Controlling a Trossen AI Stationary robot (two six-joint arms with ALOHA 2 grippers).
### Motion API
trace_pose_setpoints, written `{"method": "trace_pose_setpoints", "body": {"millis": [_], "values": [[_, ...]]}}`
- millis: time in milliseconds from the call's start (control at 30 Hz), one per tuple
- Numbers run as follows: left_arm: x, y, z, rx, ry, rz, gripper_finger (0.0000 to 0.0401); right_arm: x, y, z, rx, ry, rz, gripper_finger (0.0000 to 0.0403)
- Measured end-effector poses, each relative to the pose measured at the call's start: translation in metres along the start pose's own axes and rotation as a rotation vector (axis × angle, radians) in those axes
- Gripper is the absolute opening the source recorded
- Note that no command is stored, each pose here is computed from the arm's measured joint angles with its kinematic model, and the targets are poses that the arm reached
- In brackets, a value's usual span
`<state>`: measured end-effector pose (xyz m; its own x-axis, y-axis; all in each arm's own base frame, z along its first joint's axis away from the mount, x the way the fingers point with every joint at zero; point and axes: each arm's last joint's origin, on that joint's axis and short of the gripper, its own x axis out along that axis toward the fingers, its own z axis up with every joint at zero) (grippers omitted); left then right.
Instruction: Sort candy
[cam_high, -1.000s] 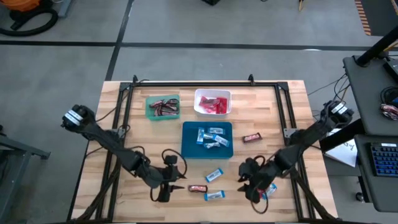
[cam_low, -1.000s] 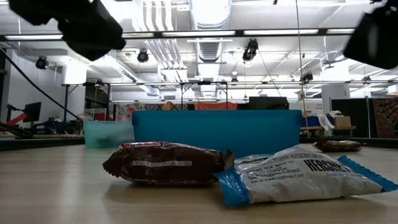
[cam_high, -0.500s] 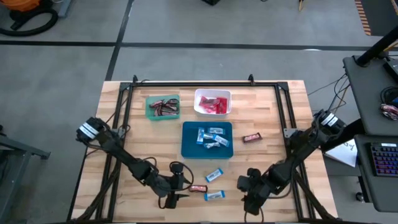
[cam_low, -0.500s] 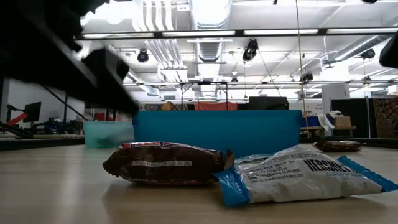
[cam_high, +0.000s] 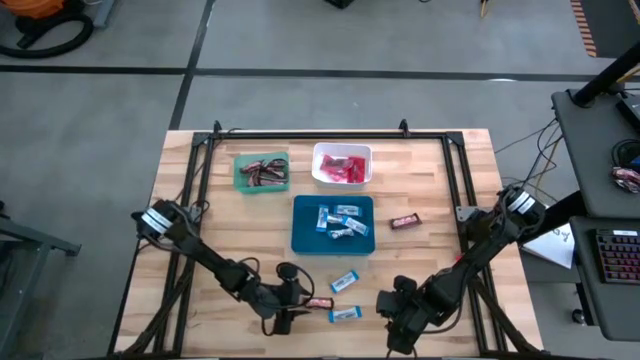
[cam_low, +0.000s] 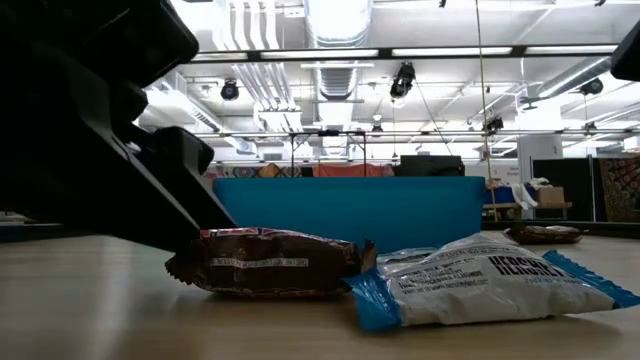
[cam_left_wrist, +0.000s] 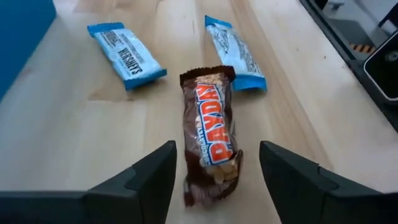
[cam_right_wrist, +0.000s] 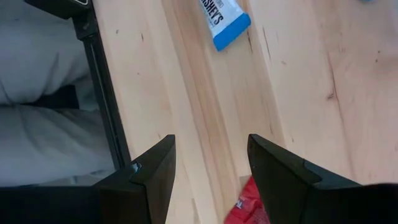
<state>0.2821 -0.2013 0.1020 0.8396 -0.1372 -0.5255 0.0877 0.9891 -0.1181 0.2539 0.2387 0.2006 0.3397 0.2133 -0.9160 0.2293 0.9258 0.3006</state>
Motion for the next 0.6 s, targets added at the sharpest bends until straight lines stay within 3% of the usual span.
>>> {"method": "trace_pose_setpoints", "body": {"millis": [300,600], "values": [[0.014,-0.001,-0.012,-0.059,-0.042,-0.021,0.0167,0.0,-0.001,0.001,0.003,-0.021,-0.015,0.0189],[0.013,-0.001,-0.01,-0.065,-0.044,-0.023,0.0063,0.0,-0.001,0.001,0.005,-0.033,-0.022,0.0189]]}}
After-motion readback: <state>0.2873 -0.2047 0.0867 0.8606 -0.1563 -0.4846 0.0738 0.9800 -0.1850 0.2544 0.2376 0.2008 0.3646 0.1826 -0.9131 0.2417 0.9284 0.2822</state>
